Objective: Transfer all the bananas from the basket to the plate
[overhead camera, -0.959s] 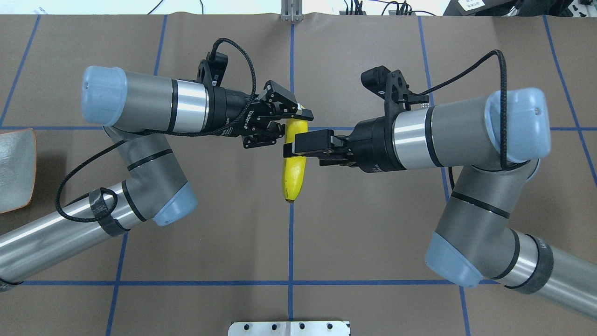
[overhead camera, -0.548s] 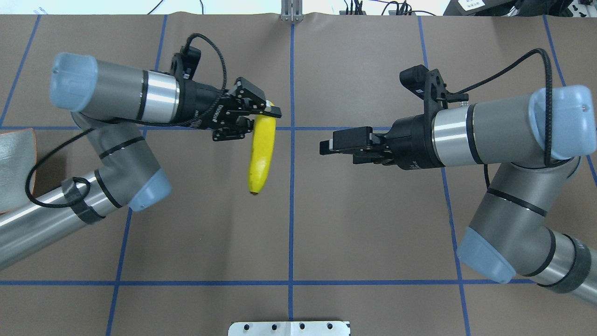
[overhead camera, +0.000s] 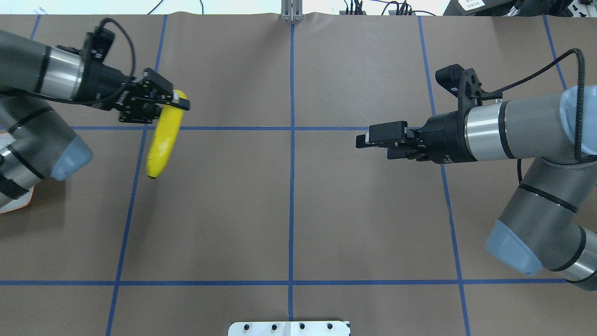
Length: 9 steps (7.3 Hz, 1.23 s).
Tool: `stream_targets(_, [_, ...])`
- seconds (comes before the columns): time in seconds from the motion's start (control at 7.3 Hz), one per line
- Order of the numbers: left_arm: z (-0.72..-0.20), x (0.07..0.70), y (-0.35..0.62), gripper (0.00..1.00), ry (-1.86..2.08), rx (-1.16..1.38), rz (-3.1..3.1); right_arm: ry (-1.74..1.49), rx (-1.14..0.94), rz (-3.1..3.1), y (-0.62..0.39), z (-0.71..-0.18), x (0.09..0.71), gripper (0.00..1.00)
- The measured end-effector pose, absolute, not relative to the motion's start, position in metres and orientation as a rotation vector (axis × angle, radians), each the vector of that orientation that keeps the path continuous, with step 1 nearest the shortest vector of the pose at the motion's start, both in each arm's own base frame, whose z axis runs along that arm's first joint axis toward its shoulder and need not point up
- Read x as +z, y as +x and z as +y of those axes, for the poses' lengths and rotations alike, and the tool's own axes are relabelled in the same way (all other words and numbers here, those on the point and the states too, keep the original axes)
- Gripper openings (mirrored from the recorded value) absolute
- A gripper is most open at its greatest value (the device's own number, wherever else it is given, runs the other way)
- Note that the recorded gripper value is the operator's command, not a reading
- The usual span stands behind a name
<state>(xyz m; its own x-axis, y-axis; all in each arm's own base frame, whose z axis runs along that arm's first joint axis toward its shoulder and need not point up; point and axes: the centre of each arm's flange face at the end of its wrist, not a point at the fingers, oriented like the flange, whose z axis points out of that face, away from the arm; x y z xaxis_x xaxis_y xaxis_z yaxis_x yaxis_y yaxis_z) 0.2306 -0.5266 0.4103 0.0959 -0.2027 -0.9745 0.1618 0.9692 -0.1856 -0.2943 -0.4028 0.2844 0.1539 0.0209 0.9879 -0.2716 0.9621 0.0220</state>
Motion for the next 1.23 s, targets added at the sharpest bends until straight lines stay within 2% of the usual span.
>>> stream_targets(0.27, [-0.518, 0.491, 0.188, 0.0, -0.004, -0.287, 1.294, 0.209, 0.246, -1.371, -0.284, -0.408, 0.302, 1.0])
stream_targets(0.55, [-0.521, 0.537, 0.149, 0.0, 0.055, -0.3, 1.157, 0.199, 0.259, -1.35, -0.286, -0.413, 0.314, 1.0])
stream_targets(0.96, [-0.524, 0.577, 0.126, 0.0, 0.118, -0.258, 0.898, 0.19, 0.271, -1.33, -0.292, -0.418, 0.325, 1.0])
stream_targets(1.23, [-0.501, 0.585, 0.11, 0.0, 0.066, -0.29, 0.75, 0.186, 0.273, -1.326, -0.296, -0.421, 0.327, 1.0])
